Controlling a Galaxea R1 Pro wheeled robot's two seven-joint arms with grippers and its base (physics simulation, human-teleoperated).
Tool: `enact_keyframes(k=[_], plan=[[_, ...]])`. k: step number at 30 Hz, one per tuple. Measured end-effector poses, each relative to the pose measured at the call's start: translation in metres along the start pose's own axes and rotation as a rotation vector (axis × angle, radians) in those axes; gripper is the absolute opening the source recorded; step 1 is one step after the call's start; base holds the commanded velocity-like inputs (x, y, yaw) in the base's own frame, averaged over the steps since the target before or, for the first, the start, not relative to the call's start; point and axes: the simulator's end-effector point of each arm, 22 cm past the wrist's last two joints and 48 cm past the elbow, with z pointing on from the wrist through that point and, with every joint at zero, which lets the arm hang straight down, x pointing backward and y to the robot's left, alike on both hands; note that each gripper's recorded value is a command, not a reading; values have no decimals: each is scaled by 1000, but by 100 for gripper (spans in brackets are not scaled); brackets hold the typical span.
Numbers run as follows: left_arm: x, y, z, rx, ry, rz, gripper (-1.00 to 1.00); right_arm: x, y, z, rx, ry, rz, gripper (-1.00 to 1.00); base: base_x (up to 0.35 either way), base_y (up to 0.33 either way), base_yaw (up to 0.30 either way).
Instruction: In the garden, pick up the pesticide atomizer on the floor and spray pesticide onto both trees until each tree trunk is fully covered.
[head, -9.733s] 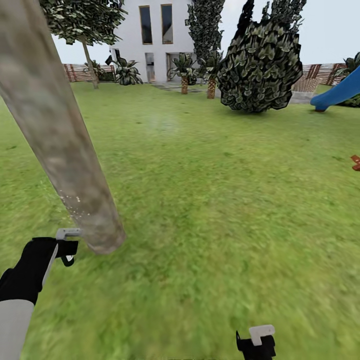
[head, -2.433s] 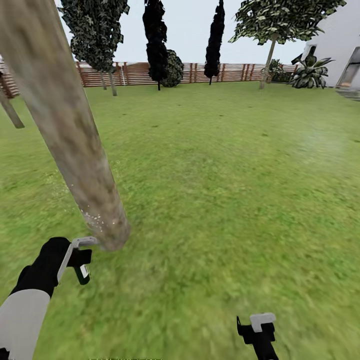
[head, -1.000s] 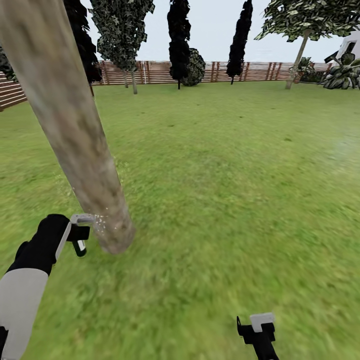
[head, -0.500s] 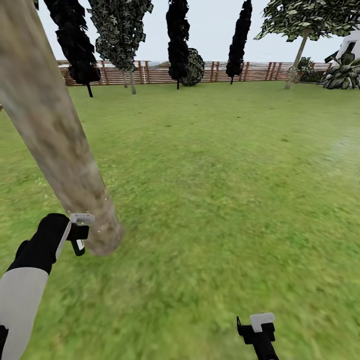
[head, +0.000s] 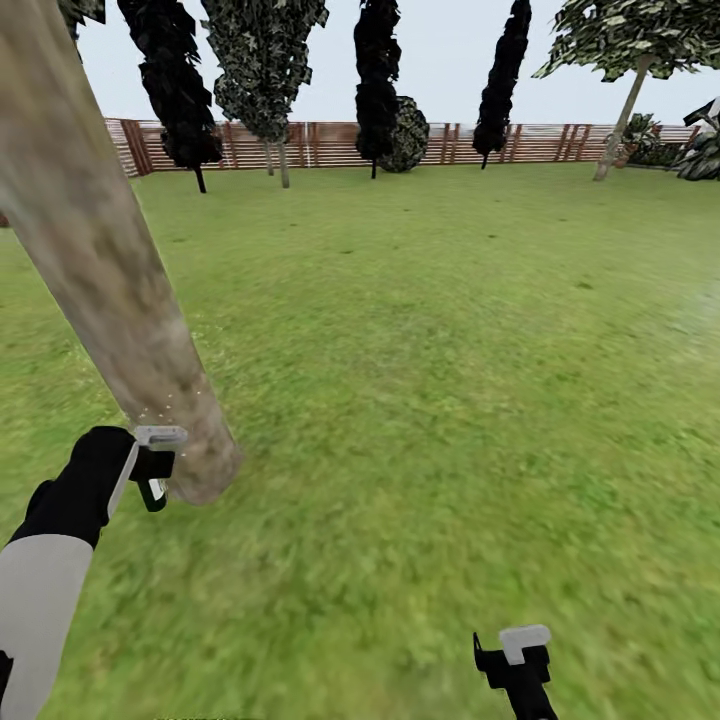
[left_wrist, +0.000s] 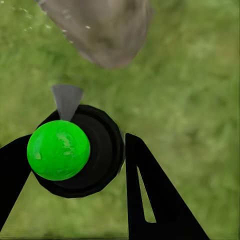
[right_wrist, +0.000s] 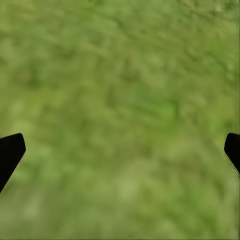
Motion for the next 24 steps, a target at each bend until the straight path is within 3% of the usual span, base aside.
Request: enact_keyframes(k=[3, 12, 21, 24], plan=[[0, 2, 0, -2, 0, -1, -100, 0, 0, 0, 0, 0, 0, 100, 191, -228, 221], [1, 1, 0, 0, 1, -2, -100, 0, 0, 0, 0, 0, 0, 100, 183, -212, 16], [9, 4, 4, -5, 16, -1, -100, 0, 0, 0, -1, 0, -1, 100, 44, -270, 260], [17, 24, 6, -38, 32, 1, -100, 0, 0, 0, -1, 0, -1, 100, 133, -270, 278]])
